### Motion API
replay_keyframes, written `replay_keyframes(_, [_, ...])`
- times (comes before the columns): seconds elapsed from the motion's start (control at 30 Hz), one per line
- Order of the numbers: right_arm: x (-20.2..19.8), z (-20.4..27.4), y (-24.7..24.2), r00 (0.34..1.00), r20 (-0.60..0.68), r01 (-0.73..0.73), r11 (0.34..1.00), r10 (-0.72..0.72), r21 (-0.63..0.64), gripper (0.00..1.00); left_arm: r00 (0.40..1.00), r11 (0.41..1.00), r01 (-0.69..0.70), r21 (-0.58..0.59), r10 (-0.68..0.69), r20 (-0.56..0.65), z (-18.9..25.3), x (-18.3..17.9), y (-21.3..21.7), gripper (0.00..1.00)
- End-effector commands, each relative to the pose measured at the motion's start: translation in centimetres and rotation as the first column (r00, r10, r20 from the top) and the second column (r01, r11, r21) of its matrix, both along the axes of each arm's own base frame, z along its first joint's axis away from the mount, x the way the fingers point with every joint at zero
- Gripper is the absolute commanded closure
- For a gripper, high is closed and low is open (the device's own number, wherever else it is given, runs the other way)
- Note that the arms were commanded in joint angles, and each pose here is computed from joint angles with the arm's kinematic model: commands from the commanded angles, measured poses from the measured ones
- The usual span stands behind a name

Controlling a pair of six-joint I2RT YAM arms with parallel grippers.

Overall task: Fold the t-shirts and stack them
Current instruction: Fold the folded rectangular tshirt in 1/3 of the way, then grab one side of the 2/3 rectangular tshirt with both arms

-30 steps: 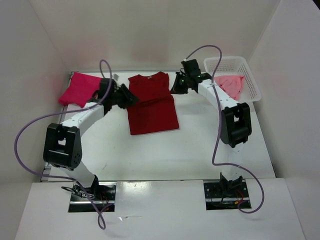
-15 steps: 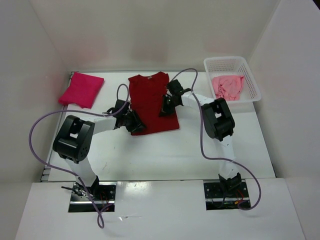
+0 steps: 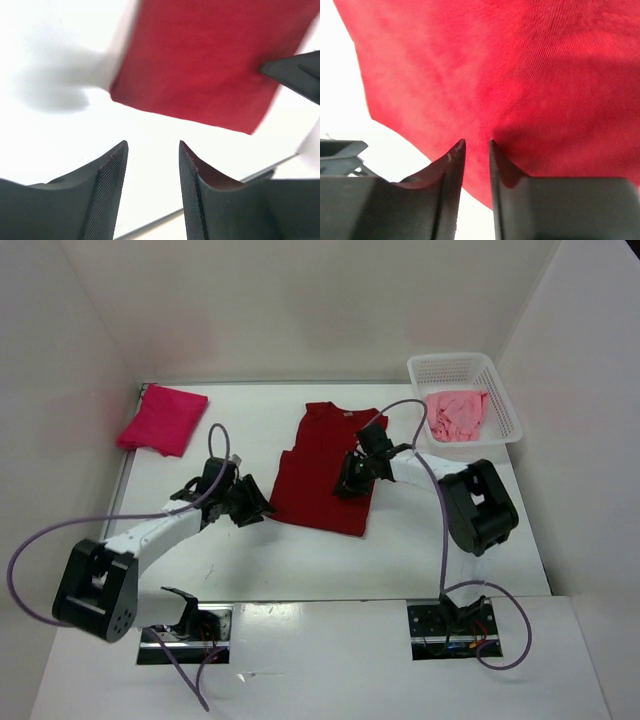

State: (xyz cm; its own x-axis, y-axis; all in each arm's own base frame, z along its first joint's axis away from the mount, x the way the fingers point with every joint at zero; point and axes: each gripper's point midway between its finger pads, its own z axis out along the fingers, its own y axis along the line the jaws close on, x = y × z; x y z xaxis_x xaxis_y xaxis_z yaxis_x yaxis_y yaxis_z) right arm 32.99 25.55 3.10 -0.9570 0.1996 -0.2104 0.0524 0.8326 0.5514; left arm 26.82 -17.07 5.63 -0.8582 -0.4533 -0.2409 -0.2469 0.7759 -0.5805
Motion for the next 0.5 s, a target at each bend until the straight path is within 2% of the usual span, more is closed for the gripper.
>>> replay_keyframes(0.0, [0.8, 5.8, -1.0, 0.99, 0.138, 0.014, 1.0, -0.017, 0.025, 0.66, 0.998, 0.999, -0.044, 0.03, 0.043, 0.051, 1.4, -0.5, 2.0, 0.47])
replay_keyframes(0.07, [0.1, 6.6, -1.7, 0.99, 0.137, 0.035, 0.998, -0.041, 0.045, 0.65, 0.998, 0.999, -0.051, 0.016, 0.051, 0.034, 0.8, -0.3, 1.9, 0.46])
replay_keyframes(0.17, [-2.4, 7.3, -2.5, 0.99, 0.113, 0.078, 0.993, -0.087, 0.084, 0.85, 1.0, 0.999, -0.008, 0.031, 0.008, -0.007, -1.1, 0.0, 1.5, 0.46])
replay_keyframes(0.2, [-3.8, 6.2, -3.1, 0.991, 0.084, 0.093, 0.992, -0.1, 0.08, 1.0, 1.0, 0.999, -0.008, 0.032, 0.008, -0.011, -1.1, 0.6, 1.4, 0.46])
replay_keyframes(0.23, [-4.4, 7.4, -3.2, 0.986, 0.1, 0.119, 0.986, -0.13, 0.117, 1.0, 1.0, 0.999, 0.004, 0.044, -0.002, -0.026, -1.9, 0.8, 1.4, 0.46])
replay_keyframes(0.37, [-8.1, 5.5, -5.2, 0.977, 0.043, 0.204, 0.972, -0.21, 0.114, 0.99, 0.999, 0.999, 0.025, 0.049, -0.023, -0.032, -2.7, 1.7, 1.0, 0.46])
replay_keyframes(0.4, [-8.7, 5.3, -5.4, 0.974, 0.028, 0.22, 0.968, -0.225, 0.118, 0.93, 0.998, 0.998, 0.026, 0.055, -0.023, -0.056, -3.4, 1.5, 1.1, 0.46])
replay_keyframes(0.43, [-9.0, 6.0, -5.3, 0.971, 0.045, 0.224, 0.962, -0.233, 0.154, 0.77, 0.998, 0.998, 0.036, 0.06, -0.033, -0.053, -3.5, 1.7, 1.0, 0.47])
replay_keyframes(0.47, [-10.1, 4.7, -5.7, 0.966, 0.002, 0.256, 0.955, -0.259, 0.151, 0.68, 0.998, 0.998, 0.036, 0.058, -0.033, -0.044, -3.4, 2.3, 0.9, 0.47])
